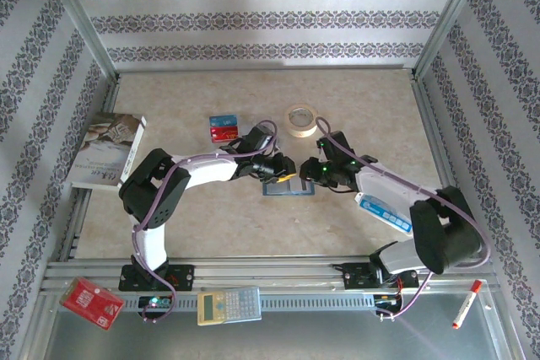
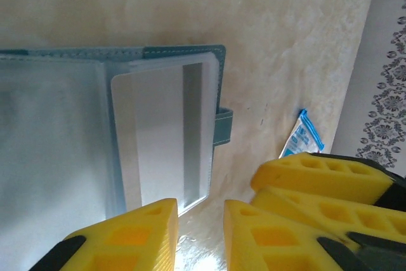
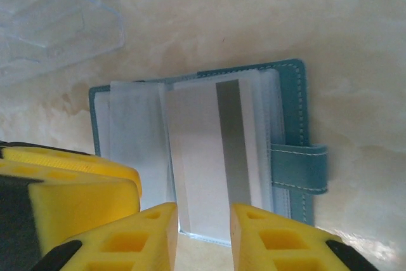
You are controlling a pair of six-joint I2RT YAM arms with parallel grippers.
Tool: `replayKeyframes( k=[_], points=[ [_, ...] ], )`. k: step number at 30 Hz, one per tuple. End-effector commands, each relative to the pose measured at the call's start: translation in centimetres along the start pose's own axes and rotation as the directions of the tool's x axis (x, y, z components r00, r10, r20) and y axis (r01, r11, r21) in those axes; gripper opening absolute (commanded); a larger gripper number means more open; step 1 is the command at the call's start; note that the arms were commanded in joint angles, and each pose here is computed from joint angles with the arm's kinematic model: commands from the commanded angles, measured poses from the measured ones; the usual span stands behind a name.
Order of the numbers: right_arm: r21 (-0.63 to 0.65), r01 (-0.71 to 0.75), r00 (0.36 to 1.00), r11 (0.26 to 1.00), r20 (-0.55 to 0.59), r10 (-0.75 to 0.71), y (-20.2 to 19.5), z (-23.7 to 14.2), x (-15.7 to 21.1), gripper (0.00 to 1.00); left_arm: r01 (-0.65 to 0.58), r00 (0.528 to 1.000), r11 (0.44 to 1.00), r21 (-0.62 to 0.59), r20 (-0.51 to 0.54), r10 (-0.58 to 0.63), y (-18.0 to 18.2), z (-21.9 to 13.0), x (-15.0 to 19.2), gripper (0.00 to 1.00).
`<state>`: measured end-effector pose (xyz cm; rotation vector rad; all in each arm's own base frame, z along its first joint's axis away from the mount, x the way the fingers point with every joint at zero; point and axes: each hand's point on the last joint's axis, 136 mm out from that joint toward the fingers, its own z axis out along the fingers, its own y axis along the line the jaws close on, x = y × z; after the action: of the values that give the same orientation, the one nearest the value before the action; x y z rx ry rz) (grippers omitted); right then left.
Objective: Take the credit cards out of the card holder
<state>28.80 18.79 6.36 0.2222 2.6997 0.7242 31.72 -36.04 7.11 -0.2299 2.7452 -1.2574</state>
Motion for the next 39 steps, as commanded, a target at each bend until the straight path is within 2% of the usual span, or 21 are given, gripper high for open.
replayKeyframes(
  k=[1, 8, 12, 19, 25, 27, 33, 39],
  points=[
    [0.052, 0.020, 1.000, 0.998, -0.021, -0.019, -0.8, 0.8, 0.2, 0.29, 0.053, 0.999, 0.996, -0.073, -0.006, -0.054, 2.3, 0.5, -0.1, 0.26],
    [0.061, -0.024, 0.996, 0.998, -0.080, 0.029, -1.9, 2.5, 1.1, 0.28, 0.096, 0.995, 0.989, -0.110, -0.009, -0.097, 3.7, 1.2, 0.0, 0.26],
    [0.077, -0.030, 0.995, 0.997, -0.098, 0.037, -2.4, 2.9, 1.5, 0.25, 0.110, 0.994, 0.986, -0.126, -0.012, -0.112, 4.5, 1.6, 0.1, 0.26],
    [0.100, -0.033, 0.991, 0.994, -0.124, 0.046, -3.2, 3.4, 2.2, 0.24, 0.096, 0.995, 0.980, -0.173, -0.016, -0.100, 5.9, 1.8, 0.3, 0.26],
    [0.107, -0.038, 0.988, 0.994, -0.147, 0.053, -3.4, 3.7, 2.6, 0.24, 0.031, 0.997, 0.999, -0.037, -0.073, -0.033, 3.5, 2.6, 0.6, 0.26],
    [0.117, -0.038, 0.987, 0.992, -0.150, 0.055, -3.5, 3.7, 2.7, 0.24, 0.007, 0.997, 1.000, -0.025, -0.072, -0.009, 3.1, 2.3, 0.6, 0.25],
    [0.156, -0.037, 0.986, 0.987, -0.156, 0.061, -4.2, 3.7, 2.8, 0.23, -0.034, 0.998, 0.999, 0.028, -0.050, 0.035, 2.6, 0.7, 0.0, 0.19],
    [0.157, -0.037, 0.986, 0.987, -0.158, 0.062, -4.2, 3.8, 2.8, 0.23, -0.043, 0.997, 0.994, 0.103, -0.053, 0.049, 1.4, 0.7, 0.1, 0.09]
  ],
)
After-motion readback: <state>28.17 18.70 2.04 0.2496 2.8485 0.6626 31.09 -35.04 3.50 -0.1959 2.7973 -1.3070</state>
